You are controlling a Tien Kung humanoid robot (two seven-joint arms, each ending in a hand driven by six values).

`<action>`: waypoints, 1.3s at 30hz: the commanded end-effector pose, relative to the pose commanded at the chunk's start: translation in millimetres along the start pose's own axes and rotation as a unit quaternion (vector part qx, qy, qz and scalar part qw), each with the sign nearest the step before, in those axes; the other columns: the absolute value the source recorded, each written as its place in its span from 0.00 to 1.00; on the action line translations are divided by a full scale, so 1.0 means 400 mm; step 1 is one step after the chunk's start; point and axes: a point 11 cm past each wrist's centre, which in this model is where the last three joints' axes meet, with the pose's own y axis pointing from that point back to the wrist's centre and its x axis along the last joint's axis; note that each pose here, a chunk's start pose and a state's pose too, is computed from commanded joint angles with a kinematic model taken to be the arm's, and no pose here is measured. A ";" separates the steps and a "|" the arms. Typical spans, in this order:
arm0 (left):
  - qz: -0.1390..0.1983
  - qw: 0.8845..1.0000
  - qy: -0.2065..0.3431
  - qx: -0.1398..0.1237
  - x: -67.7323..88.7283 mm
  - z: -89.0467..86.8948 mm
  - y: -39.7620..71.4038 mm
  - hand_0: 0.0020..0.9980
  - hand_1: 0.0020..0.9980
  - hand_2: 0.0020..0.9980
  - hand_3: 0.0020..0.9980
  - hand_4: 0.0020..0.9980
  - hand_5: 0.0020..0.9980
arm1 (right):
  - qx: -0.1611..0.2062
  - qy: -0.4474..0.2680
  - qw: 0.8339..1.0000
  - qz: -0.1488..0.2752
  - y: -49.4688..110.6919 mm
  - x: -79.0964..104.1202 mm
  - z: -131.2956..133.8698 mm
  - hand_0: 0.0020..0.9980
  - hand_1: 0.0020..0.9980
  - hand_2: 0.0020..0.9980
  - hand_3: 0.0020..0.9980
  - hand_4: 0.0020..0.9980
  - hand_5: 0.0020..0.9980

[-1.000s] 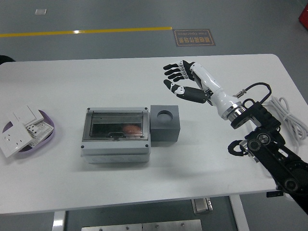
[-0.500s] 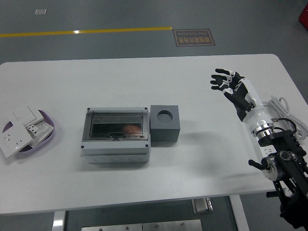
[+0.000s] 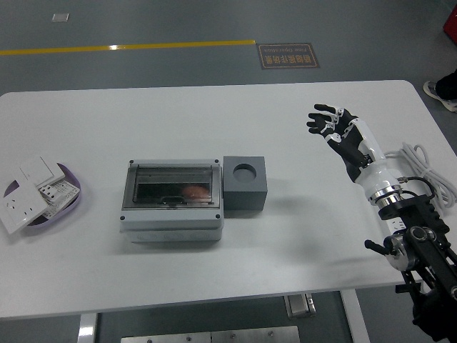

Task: Pick up the cylinder from the cube,place it in the box,flap close box

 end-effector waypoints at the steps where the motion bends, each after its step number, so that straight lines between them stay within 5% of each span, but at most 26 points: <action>1: 0.001 1.000 0.000 0.001 0.002 -0.003 0.000 0.64 0.67 0.66 0.70 0.75 0.32 | -0.001 0.000 1.000 0.000 0.000 0.000 0.002 0.71 0.67 0.68 0.68 0.69 0.32; 11: 0.010 1.000 -0.004 0.007 0.029 -0.015 0.003 0.64 0.67 0.66 0.71 0.75 0.32 | -0.005 -0.002 1.000 -0.002 0.000 -0.007 0.009 0.73 0.68 0.70 0.70 0.75 0.35; 39: 0.007 0.999 0.036 0.001 0.014 -0.014 0.001 0.64 0.67 0.66 0.70 0.75 0.32 | 0.013 0.001 0.999 0.041 0.010 0.057 -0.023 0.74 0.67 0.69 0.69 0.78 0.34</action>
